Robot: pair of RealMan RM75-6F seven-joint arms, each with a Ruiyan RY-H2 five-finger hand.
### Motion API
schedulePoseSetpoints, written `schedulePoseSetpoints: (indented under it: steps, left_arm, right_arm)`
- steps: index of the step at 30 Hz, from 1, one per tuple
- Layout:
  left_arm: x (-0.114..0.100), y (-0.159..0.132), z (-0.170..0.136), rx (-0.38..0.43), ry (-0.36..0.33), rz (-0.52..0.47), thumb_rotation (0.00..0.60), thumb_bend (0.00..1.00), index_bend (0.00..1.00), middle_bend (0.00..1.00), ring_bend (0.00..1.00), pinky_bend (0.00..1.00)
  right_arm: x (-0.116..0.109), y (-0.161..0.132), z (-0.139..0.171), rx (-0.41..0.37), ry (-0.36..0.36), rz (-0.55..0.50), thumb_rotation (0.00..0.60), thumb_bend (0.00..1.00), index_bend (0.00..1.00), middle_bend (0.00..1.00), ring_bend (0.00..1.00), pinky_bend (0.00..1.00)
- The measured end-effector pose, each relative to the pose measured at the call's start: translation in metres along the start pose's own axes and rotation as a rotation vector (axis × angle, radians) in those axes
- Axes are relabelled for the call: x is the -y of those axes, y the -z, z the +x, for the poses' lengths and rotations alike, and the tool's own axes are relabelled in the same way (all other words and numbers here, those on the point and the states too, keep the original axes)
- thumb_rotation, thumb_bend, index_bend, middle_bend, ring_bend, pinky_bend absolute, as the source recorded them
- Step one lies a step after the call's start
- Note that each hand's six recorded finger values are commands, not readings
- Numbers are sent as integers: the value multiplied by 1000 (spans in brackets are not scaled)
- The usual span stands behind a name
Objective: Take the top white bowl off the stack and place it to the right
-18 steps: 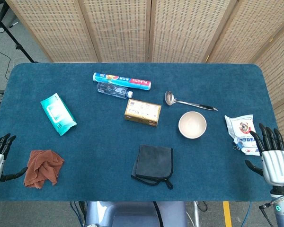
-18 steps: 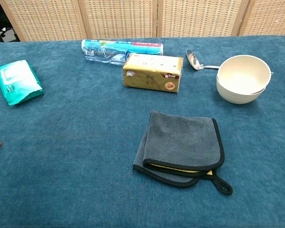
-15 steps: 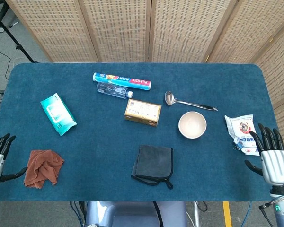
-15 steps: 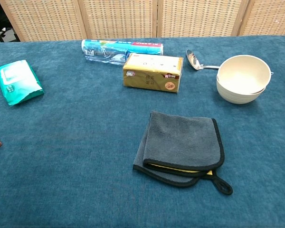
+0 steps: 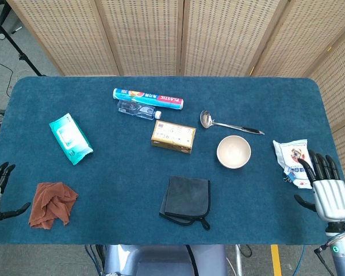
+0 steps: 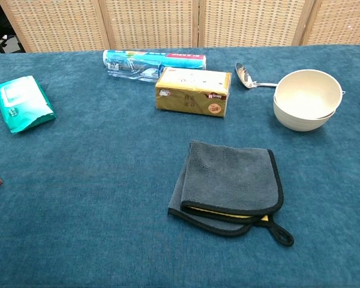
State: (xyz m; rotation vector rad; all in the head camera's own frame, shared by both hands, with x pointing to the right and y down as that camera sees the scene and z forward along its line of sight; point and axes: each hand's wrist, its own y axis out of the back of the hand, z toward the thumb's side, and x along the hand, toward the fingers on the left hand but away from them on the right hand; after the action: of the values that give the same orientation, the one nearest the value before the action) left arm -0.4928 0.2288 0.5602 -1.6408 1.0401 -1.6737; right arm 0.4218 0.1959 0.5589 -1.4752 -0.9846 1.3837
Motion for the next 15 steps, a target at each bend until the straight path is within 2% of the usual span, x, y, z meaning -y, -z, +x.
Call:
schedulePoseSetpoints:
  steps: [9,15]
  left_arm:
    - [-2,1,-1,-2,-2,-5,424,167,0,0,0,0]
    - [-1,2,-1,-3,3,0,423,167,0,0,0,0]
  right_arm:
    - [8,-16,-14,-33,-46,45,600,105,138,0,0,0]
    - [14,-10,-4,6,-48,14,600,105,138,0,0,0]
